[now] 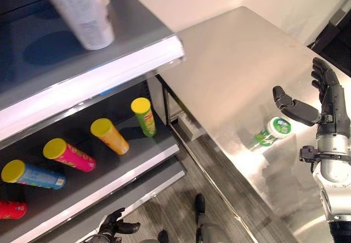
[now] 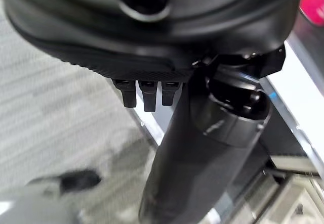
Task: Put the goods on the table back onto the shelves and tidy them up.
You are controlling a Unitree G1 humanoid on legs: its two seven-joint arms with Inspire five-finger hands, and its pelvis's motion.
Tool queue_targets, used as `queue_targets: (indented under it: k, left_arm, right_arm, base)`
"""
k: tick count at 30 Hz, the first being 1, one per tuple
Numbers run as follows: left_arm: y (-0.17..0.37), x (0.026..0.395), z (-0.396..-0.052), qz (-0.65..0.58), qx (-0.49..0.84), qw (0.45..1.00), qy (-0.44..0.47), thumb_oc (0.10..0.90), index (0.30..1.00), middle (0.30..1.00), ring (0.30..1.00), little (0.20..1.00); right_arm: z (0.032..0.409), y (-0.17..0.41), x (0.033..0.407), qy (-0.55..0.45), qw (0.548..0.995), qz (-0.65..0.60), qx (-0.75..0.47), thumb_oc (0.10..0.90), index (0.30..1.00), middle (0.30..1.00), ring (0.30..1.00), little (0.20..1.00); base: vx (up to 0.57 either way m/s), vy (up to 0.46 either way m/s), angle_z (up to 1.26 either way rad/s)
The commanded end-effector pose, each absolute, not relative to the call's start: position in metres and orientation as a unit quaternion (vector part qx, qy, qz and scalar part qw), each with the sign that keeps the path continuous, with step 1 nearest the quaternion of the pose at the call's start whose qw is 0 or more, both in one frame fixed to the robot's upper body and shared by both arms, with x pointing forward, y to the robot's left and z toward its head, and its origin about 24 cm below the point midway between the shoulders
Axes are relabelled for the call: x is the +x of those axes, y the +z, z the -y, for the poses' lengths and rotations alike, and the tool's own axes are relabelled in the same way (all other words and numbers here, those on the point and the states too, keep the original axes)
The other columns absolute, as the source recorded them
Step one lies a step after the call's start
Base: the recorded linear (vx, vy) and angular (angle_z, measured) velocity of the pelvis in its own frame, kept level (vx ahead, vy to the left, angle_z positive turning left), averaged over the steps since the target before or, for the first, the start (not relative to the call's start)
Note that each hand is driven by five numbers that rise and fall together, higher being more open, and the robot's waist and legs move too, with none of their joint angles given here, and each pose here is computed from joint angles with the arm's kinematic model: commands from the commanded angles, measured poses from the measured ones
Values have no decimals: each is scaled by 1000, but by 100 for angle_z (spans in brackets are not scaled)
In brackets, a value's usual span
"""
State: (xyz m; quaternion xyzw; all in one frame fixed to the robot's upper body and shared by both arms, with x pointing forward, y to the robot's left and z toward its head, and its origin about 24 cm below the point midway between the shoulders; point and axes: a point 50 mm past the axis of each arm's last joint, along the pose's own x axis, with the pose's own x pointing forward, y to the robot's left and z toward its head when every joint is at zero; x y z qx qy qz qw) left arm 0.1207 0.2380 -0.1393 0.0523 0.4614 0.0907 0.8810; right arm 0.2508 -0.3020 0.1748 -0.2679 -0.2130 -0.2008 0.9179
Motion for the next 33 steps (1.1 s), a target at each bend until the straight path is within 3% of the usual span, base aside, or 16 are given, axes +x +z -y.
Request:
queue_targets:
  k: [1,12,22,33]
  left_arm:
    - [-131,125,-253,-438,96,890,84,800,900,900,900,900]
    - [-136,114,-246,-453,86,884,72,800,900,900,900,900]
    - [-133,119,-250,-442,89,891,56,800,900,900,900,900]
    - [-128,128,-250,-426,97,899,35,800,900,900,900,900]
  right_arm:
    - [295,234,232,-225,856,362,-292,800,900,900,900,900]
    - [294,237,226,-198,871,377,-242,800,900,900,900,900]
    - [309,216,216,-104,923,300,-217,800,900,900,900,900]
    - [297,209,213,-4,928,244,-282,800,900,900,900,900]
  base:
    - [99,-177,-33]
    - [46,-63,-23]
    - [-4,1,-1]
    - [-23,-6,-14]
